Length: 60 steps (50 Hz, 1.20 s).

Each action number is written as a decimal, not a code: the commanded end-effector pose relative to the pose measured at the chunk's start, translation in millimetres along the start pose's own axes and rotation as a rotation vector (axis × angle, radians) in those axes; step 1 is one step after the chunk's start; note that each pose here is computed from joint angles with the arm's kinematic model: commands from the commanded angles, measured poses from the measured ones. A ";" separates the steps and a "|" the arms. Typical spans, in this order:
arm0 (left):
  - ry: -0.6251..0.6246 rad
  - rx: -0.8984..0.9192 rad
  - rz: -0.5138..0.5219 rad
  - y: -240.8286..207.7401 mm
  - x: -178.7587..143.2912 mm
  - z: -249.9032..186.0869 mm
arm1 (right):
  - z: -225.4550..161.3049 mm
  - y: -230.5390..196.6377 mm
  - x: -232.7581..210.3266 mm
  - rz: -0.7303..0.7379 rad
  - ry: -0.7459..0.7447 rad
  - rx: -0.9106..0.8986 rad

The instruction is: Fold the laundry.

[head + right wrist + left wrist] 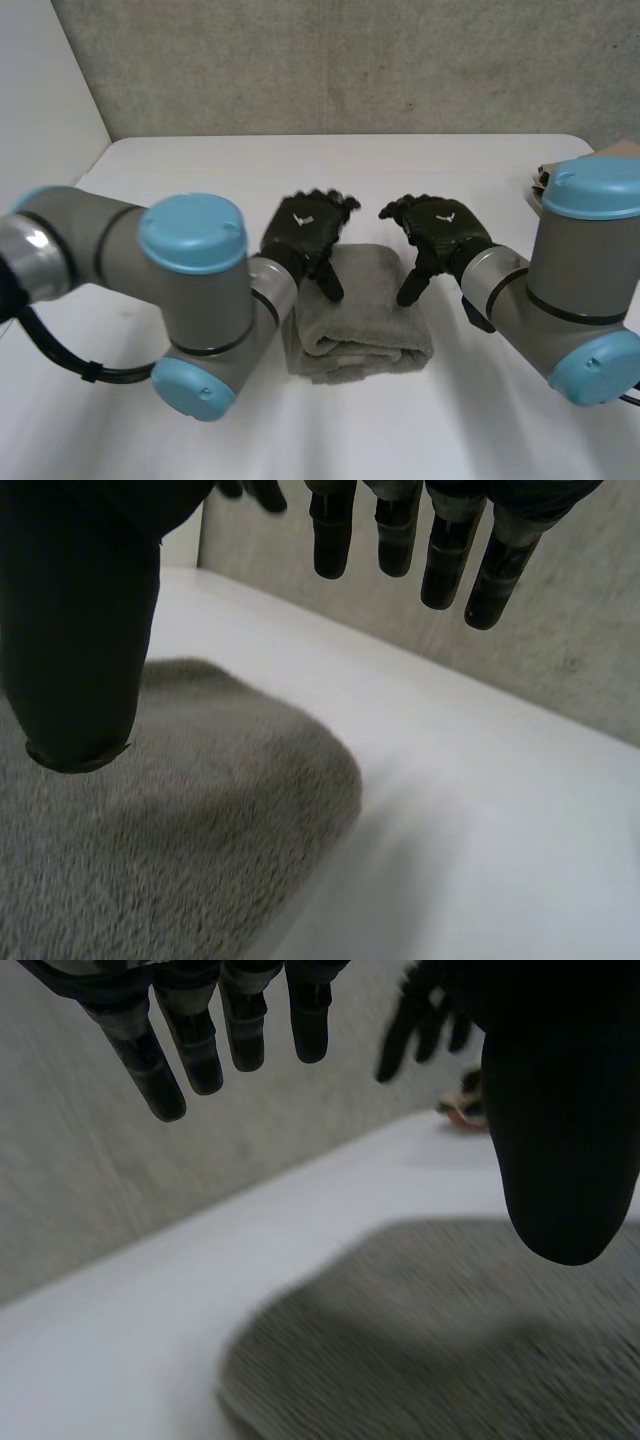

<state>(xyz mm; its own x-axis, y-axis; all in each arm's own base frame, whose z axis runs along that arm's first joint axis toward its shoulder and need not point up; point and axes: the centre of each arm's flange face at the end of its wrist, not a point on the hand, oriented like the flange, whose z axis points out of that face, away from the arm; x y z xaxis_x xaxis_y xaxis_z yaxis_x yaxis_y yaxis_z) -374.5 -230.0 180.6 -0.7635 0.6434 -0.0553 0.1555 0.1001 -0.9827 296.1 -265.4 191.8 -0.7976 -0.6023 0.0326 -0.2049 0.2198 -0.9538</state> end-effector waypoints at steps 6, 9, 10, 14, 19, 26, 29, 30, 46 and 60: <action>-0.108 -0.200 0.131 39.9 -6.4 0.1 | 20.4 38.7 -8.0 -0.077 -0.046 -0.162; -0.116 -0.230 0.224 44.6 -9.2 -2.2 | 23.5 47.5 -9.3 -0.119 -0.055 -0.189; -0.114 -0.233 0.238 45.4 -9.2 -2.7 | 24.5 51.1 -10.3 -0.147 -0.059 -0.198; -0.106 -0.255 0.279 50.2 -9.1 -6.3 | 24.8 54.6 -13.2 -0.214 -0.066 -0.204; -0.085 -0.248 0.279 47.8 -3.5 -9.4 | 24.9 55.3 -11.6 -0.265 -0.054 -0.209; -0.068 -0.174 0.268 19.8 1.1 -15.6 | 18.8 34.8 -8.0 -0.276 -0.007 -0.140; -0.057 -0.108 0.256 -5.8 0.0 -22.5 | 7.9 14.0 -7.0 -0.284 0.027 -0.056; -0.050 -0.068 0.245 -21.2 -2.0 -27.1 | 3.2 10.9 -6.4 -0.287 0.041 -0.041; 0.266 0.055 0.046 -116.4 -30.9 -78.4 | -54.1 44.6 -67.3 -0.338 -0.070 0.058; 0.267 0.064 0.048 -120.7 -31.3 -85.2 | -24.7 89.8 -81.5 -0.384 -0.100 0.059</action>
<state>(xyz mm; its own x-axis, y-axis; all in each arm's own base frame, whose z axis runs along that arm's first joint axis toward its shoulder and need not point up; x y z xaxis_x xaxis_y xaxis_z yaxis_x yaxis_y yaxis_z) -314.8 -197.2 318.9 -0.5587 0.8272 -0.0597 0.1359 0.0203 -0.9905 322.4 -170.0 123.7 -0.6143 -0.7114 0.3414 -0.4394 -0.0509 -0.8968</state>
